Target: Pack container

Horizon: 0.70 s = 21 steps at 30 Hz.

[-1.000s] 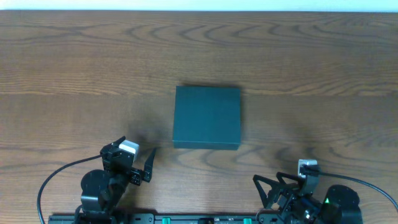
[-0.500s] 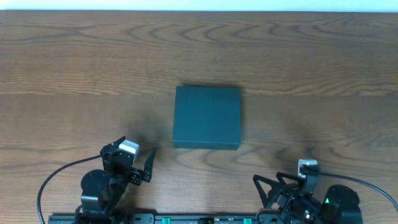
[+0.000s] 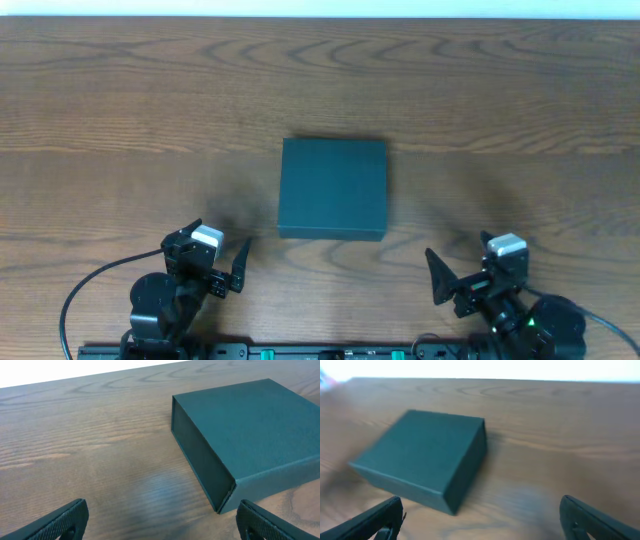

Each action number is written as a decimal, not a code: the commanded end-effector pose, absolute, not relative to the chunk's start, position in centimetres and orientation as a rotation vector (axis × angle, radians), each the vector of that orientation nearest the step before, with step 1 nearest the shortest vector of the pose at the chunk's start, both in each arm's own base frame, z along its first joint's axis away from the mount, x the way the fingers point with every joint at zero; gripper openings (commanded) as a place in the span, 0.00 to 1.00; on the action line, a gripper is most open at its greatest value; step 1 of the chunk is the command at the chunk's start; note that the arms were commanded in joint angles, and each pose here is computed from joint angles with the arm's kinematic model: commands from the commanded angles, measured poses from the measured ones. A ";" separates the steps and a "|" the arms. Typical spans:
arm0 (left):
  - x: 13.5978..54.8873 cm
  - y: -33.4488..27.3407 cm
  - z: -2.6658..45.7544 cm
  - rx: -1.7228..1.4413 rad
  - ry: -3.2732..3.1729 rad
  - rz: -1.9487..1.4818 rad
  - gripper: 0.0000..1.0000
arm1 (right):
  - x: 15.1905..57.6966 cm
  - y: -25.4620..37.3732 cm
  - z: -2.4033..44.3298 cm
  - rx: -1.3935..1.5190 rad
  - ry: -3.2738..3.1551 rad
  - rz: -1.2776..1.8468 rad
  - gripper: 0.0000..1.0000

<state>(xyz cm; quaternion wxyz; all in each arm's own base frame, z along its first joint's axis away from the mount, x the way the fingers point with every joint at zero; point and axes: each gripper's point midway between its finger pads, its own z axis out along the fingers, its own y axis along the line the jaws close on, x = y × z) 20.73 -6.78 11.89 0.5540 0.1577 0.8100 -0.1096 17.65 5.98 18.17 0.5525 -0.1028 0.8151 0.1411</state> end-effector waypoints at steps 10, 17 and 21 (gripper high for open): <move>20.8 -6.7 11.1 0.387 1.923 -0.245 0.95 | 19.4 3.9 9.1 -0.319 2.077 0.129 0.99; 20.8 -6.7 11.1 0.388 1.923 -0.246 0.95 | 19.7 3.8 9.0 -0.296 2.069 0.128 0.99; 20.8 -6.7 11.1 0.388 1.923 -0.246 0.96 | 19.7 3.8 9.0 -0.296 2.069 0.128 0.99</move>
